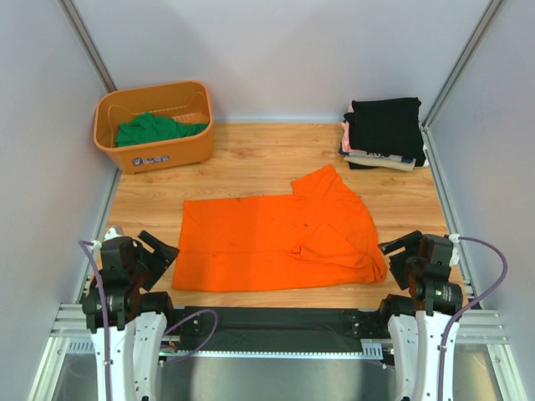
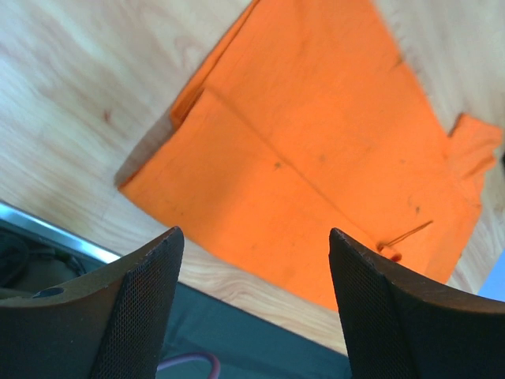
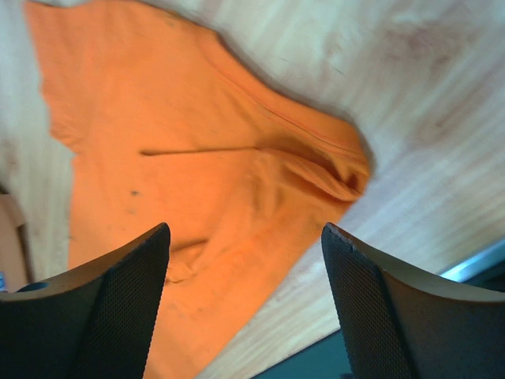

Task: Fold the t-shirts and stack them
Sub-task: Fold the tshirt

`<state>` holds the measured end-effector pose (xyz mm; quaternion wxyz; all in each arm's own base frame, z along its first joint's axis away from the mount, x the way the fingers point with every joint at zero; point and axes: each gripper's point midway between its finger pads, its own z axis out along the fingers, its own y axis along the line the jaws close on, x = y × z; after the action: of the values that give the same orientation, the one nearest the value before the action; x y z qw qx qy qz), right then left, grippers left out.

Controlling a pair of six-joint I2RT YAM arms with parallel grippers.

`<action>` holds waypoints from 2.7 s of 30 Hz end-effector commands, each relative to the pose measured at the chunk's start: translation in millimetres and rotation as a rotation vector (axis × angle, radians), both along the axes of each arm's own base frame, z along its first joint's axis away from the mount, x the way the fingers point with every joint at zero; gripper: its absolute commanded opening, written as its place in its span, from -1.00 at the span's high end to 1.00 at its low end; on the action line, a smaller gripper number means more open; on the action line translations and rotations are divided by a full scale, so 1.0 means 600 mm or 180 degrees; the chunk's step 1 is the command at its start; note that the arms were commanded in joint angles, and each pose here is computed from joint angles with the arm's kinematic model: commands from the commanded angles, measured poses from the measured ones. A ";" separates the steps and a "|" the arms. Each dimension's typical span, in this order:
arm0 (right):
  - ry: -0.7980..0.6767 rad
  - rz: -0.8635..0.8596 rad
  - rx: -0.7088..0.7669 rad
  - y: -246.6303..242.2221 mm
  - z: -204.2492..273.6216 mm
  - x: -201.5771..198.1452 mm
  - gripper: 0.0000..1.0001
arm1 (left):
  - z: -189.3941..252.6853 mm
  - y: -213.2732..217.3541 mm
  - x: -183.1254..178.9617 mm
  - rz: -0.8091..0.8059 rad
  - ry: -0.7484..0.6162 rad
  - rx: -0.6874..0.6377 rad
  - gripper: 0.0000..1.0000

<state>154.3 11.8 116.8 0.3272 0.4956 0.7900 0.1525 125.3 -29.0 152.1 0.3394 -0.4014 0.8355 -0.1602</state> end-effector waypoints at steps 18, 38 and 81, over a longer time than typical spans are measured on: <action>0.0236 0.2080 -0.1471 0.096 0.083 0.509 -0.47 | 0.020 0.040 0.192 -0.1001 0.0020 0.0854 -0.48; 0.0887 0.2412 -0.1842 0.161 -0.129 0.641 -0.29 | 0.008 0.014 0.199 -0.1201 -0.0110 0.0667 -0.47; 0.0486 0.2490 -0.1289 0.220 -0.173 0.559 1.00 | -0.179 0.021 0.432 -0.1120 0.1302 0.0693 -0.26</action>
<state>496.3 142.6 24.7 0.2919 0.0961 0.9495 0.0629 375.4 -23.3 40.2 0.1487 -0.2161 0.9633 -0.0577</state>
